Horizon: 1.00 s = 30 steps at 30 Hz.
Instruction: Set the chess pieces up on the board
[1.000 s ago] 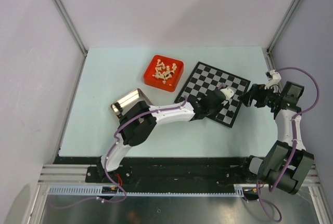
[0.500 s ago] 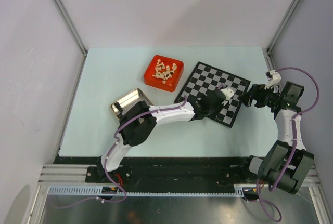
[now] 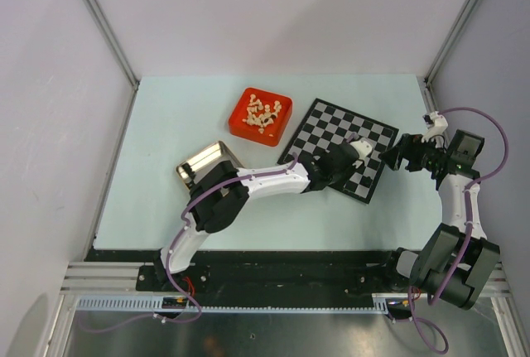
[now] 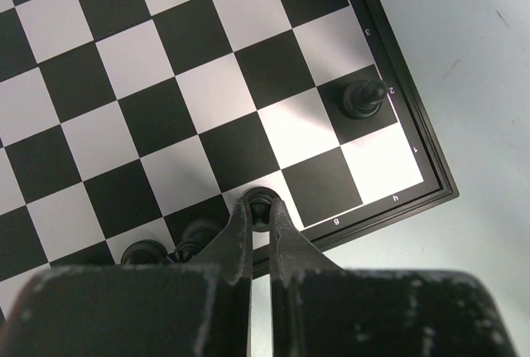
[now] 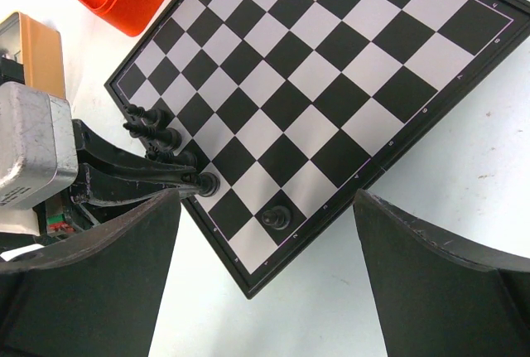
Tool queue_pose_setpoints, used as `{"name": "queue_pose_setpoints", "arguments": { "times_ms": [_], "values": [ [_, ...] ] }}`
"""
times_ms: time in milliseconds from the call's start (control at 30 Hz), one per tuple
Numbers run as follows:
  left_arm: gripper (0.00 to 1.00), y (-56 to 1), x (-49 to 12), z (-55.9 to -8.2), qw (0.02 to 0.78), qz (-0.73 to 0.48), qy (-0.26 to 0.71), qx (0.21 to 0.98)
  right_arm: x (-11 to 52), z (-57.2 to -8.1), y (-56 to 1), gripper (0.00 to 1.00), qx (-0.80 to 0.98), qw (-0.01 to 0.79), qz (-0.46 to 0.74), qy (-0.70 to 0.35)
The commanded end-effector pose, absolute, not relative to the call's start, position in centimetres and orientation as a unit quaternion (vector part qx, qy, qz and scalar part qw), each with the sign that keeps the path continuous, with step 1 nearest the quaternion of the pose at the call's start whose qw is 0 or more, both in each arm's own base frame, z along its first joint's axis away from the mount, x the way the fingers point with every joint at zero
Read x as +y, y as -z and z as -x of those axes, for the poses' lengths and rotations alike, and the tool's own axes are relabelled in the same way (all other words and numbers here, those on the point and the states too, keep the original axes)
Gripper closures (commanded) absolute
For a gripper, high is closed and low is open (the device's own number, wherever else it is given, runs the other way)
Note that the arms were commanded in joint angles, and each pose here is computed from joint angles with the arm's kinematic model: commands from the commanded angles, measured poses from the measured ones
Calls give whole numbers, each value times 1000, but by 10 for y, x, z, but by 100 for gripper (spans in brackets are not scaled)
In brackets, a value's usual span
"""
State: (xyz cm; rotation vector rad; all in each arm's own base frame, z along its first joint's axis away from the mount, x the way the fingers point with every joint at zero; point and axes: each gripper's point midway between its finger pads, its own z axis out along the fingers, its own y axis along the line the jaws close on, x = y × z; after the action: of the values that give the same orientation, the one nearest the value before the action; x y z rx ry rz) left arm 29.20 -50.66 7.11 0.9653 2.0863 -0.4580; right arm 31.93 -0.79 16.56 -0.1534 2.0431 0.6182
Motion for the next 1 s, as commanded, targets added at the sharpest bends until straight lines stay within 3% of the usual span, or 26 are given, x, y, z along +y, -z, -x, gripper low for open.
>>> {"name": "queue_pose_setpoints", "arguments": {
  "times_ms": [0,300,967],
  "values": [
    [97,-99,-509,-289,402,-366,207,813,-9,-323,-170,10,829,495,77,-250],
    [96,-99,-509,-289,401,-366,209,814,-9,-323,-170,10,828,495,78,-251],
    [78,-108,-508,-293,412,-354,206,814,-9,-323,-170,10,828,494,77,-253]
  ]
}}
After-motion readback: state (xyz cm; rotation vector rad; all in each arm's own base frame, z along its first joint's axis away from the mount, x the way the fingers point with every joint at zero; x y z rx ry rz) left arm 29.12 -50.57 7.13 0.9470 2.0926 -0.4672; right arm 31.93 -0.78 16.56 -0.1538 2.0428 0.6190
